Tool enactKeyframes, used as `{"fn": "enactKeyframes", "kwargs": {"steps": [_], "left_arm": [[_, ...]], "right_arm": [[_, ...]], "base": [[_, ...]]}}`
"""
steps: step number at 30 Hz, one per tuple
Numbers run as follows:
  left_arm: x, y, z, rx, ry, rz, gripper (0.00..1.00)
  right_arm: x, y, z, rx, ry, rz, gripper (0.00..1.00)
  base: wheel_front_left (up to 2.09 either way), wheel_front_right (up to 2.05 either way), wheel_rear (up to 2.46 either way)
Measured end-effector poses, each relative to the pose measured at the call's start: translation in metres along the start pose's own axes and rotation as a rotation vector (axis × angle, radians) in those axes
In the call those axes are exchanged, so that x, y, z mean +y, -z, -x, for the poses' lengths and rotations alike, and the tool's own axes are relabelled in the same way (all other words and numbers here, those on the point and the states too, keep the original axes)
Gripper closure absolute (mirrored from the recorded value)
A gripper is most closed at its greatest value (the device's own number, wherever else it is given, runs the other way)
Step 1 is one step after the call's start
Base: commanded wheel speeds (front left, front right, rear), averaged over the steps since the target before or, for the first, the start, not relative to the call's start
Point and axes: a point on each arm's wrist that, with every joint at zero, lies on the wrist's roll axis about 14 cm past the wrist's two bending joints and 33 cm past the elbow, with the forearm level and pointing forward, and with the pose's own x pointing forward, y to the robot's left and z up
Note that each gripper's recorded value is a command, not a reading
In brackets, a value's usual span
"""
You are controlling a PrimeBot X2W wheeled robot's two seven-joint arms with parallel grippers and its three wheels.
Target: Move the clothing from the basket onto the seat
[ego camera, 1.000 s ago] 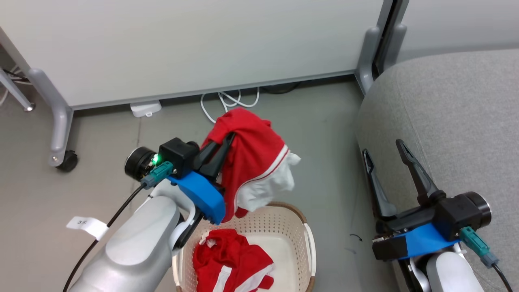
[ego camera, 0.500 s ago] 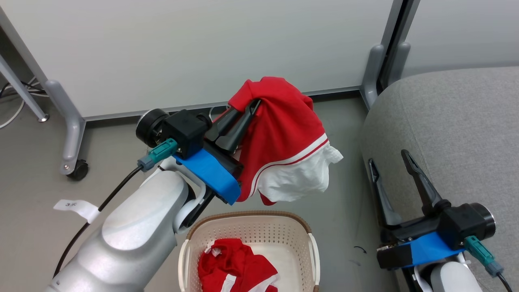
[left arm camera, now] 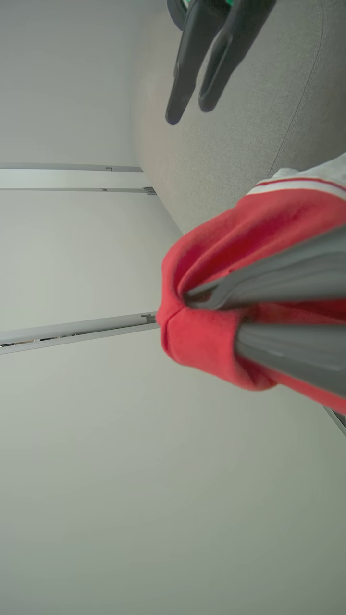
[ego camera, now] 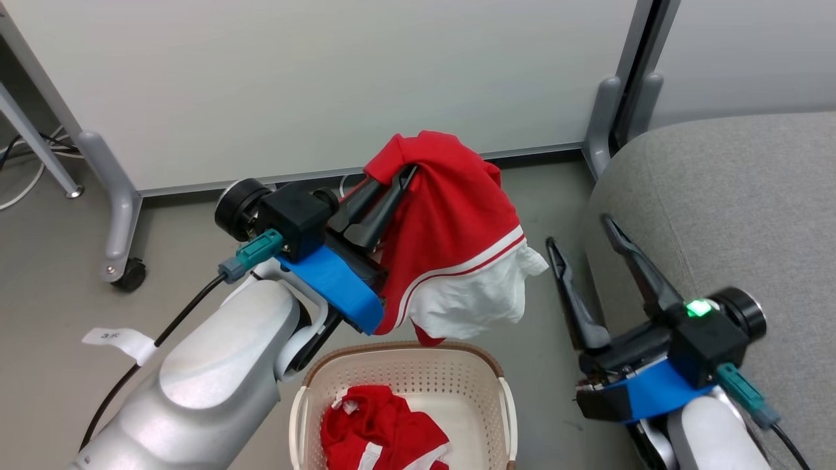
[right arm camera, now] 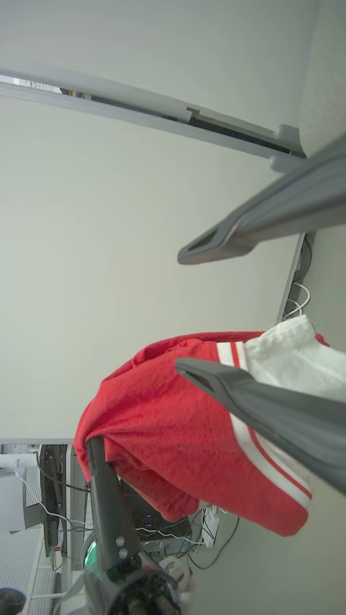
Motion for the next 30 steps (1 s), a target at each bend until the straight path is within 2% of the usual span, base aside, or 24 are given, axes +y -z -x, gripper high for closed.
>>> {"fn": "enactKeyframes", "kwargs": {"steps": [6, 12, 17, 24, 30], "left_arm": [[-0.002, 0.002, 0.001, 0.002, 0.004, 0.004, 1.00], [-0.007, 0.003, 0.000, 0.002, 0.012, 0.008, 1.00], [-0.012, 0.005, -0.001, 0.003, 0.023, 0.015, 1.00], [-0.022, 0.003, -0.002, 0.000, 0.050, 0.009, 1.00], [-0.032, 0.001, -0.004, -0.008, 0.081, 0.008, 1.00]], "right_arm": [[0.019, -0.009, -0.024, -0.029, -0.155, 0.061, 0.00], [0.030, -0.013, -0.041, -0.037, -0.249, 0.110, 0.00], [0.037, 0.000, -0.051, 0.009, -0.326, 0.155, 0.00], [0.054, 0.026, -0.051, 0.096, -0.417, 0.150, 0.00], [0.062, 0.037, -0.051, 0.133, -0.442, 0.123, 0.00]], "base": [[0.00, 0.00, 0.00], [0.00, 0.00, 0.00], [0.00, 0.00, 0.00], [0.00, 0.00, 0.00], [0.00, 0.00, 0.00]]}}
